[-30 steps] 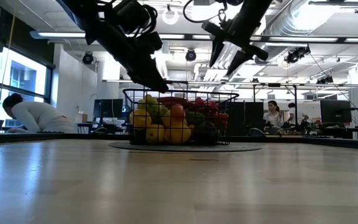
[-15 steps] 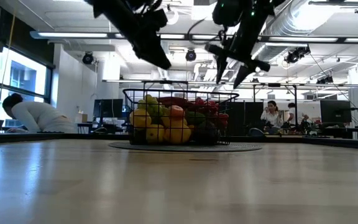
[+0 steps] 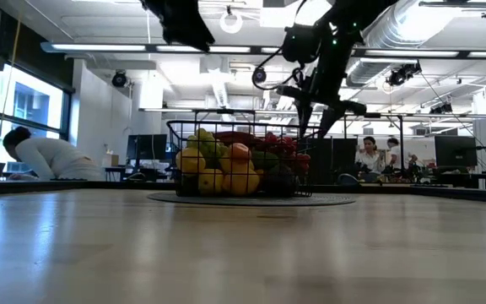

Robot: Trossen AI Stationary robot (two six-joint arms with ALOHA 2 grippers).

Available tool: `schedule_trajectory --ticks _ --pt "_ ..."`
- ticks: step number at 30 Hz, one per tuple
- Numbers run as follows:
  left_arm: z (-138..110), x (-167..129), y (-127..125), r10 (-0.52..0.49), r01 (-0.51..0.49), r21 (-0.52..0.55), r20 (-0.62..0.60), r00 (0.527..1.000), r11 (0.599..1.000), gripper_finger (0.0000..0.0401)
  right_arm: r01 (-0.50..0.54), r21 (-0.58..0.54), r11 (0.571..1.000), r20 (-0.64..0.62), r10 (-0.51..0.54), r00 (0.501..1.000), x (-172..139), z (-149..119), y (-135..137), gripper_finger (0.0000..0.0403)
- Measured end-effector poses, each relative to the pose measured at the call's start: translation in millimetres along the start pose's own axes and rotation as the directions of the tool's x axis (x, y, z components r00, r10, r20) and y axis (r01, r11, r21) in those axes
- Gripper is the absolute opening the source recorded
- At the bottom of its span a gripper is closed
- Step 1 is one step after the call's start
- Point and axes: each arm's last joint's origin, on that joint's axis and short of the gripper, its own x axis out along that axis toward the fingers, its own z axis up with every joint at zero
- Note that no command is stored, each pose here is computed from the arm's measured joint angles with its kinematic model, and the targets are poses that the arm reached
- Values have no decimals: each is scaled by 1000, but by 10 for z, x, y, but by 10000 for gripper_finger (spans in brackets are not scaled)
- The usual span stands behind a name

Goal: Build produce basket
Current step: Return to Home Position

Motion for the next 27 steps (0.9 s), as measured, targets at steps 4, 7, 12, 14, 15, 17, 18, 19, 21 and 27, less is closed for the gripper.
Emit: schedule_trajectory --ticks 4,7,12,14,15,17,18,19,21,27 --pt "21 -166 46 -5 5 -13 47 999 1000 229 1 16 1000 -35 0 999 71 18 -22 119" --pt "24 -235 73 7 -6 -21 62 998 1000 229 -2 44 999 -50 5 999 97 13 -16 90" --pt "-8 -287 106 17 -16 -43 42 999 999 229 -2 93 996 -58 7 998 97 -29 18 49" --pt "-22 -285 103 15 -13 -63 27 1000 998 229 2 115 993 -65 5 998 90 -61 37 32" --pt "-30 -284 102 13 -12 -68 19 1000 998 229 6 126 992 -69 3 998 85 -80 46 23" --pt "-35 -284 100 12 -11 -68 13 1000 998 229 10 134 991 -78 0 997 74 -124 70 9" --pt "-40 -284 99 11 -10 -62 8 1000 998 229 12 142 990 -80 0 997 68 -147 85 5" --pt "-44 -284 99 10 -10 -56 4 1000 998 229 14 151 988 -83 -1 997 63 -167 97 3" --pt "-48 -284 98 9 -9 -53 0 1000 999 229 22 167 986 -81 -8 997 54 -200 116 6" --pt "-48 -284 98 9 -9 -27 0 1000 1000 229 37 165 986 -76 -25 997 52 -209 109 11"
